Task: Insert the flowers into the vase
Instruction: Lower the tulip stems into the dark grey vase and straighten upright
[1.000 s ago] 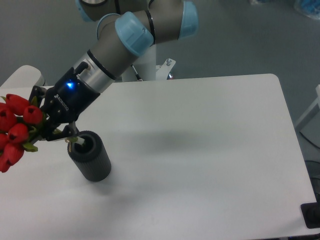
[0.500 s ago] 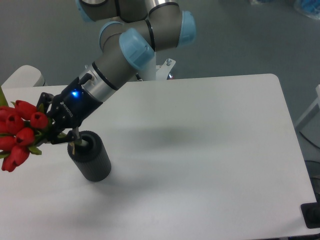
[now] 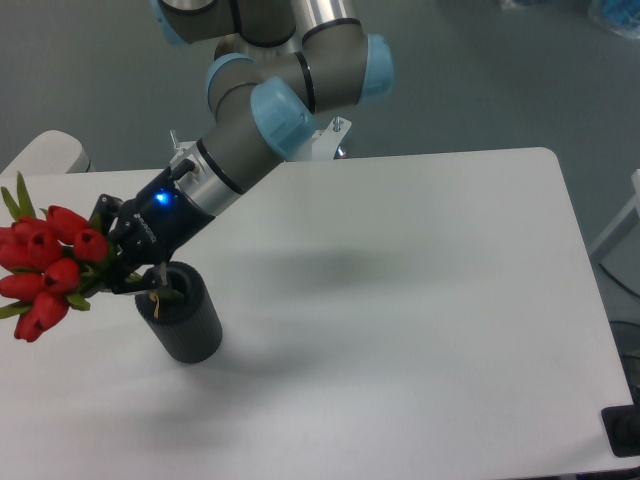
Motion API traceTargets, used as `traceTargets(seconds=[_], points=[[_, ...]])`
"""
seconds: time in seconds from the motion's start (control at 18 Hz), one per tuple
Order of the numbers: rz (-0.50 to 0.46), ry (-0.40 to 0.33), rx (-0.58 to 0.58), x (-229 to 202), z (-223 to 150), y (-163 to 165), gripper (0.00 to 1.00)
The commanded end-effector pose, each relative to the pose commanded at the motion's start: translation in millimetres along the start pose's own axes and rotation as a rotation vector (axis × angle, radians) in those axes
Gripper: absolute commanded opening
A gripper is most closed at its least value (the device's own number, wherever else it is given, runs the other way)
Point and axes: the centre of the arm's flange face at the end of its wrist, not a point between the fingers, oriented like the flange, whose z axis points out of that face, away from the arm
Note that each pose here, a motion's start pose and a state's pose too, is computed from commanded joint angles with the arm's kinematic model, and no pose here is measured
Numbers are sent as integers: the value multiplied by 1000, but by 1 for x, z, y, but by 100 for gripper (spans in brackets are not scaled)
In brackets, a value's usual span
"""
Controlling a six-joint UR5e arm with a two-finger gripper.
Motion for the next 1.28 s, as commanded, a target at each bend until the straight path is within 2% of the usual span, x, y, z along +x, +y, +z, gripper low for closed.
traceTargets(seconds=[0.44,1.06,1.11,1.28], points=[[-29,2,-10,-3,-1,31,20],[-61,24,-24,-6,11,57,24],[-64,25,-24,-6,11,59,27],[-82,3,-22,-16,0,67,44]])
